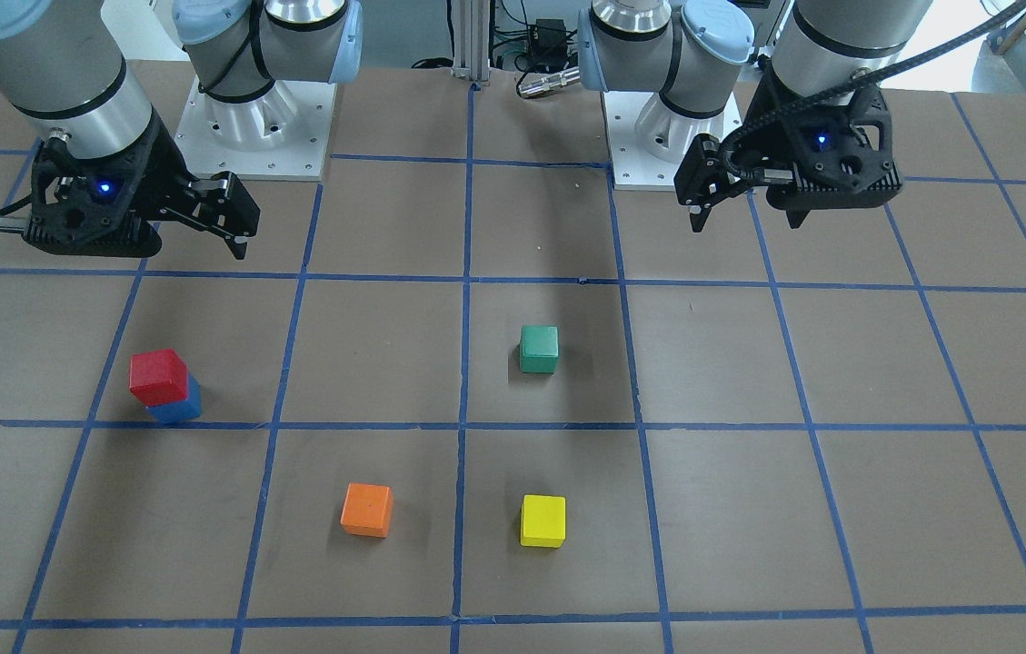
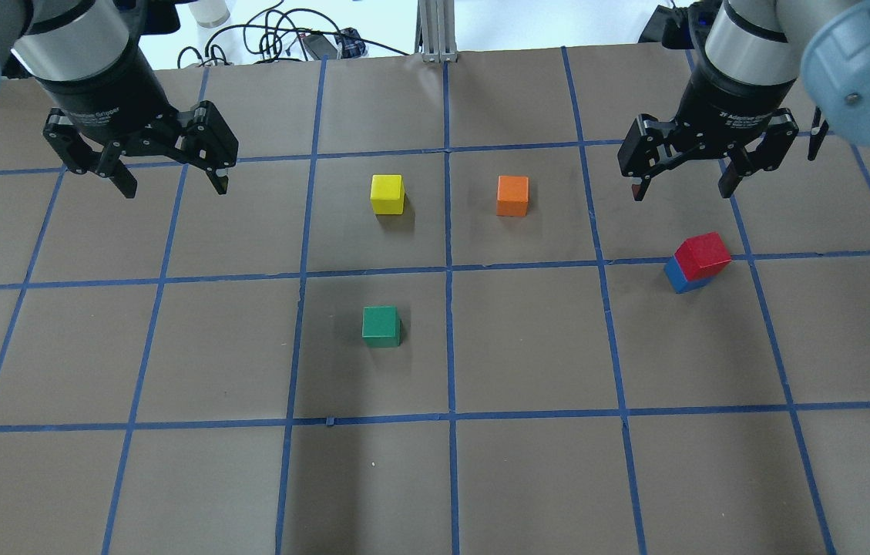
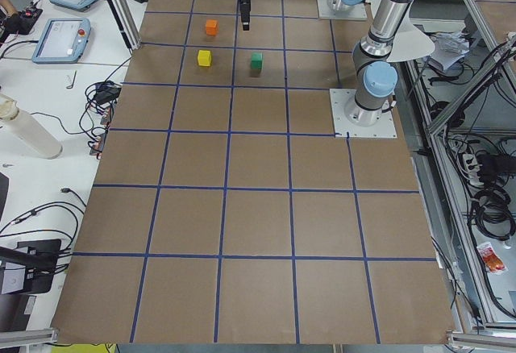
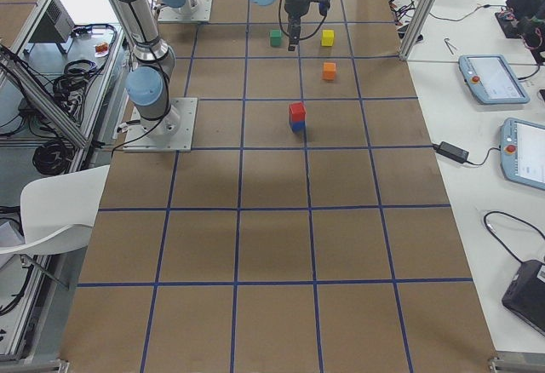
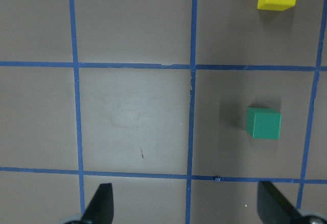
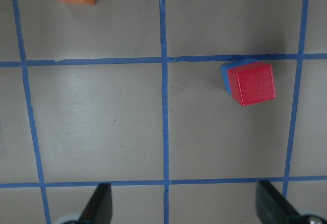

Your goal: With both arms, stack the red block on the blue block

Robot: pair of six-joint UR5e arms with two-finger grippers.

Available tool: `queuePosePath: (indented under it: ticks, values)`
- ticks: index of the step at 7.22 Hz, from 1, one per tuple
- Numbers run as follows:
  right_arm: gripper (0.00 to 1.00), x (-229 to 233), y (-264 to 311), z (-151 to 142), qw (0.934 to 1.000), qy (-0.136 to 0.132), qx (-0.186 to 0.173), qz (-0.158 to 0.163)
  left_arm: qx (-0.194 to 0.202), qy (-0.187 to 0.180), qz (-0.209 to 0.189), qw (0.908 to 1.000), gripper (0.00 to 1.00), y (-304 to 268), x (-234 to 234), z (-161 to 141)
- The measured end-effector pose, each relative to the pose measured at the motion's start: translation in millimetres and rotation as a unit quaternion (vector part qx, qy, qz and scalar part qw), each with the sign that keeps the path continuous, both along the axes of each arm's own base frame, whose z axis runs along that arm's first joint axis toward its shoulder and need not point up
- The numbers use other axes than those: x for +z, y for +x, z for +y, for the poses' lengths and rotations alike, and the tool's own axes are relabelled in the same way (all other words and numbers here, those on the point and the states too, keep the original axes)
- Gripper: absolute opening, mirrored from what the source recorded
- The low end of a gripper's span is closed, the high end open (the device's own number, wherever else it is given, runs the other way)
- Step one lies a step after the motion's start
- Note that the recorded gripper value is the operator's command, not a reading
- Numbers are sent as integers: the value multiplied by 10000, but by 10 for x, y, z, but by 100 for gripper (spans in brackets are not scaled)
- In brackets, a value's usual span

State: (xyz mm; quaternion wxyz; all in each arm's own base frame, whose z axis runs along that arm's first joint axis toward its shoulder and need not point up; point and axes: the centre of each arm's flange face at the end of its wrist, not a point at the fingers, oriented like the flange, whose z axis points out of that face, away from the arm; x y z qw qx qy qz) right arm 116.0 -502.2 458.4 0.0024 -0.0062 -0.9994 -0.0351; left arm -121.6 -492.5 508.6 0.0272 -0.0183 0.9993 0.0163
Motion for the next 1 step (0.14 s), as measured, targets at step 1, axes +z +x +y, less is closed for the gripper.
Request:
queuePosePath:
  ticks: [1]
  values:
    - [100, 1, 0, -2, 10000, -8, 0, 0, -1, -2, 0, 10000, 100, 1, 2, 1]
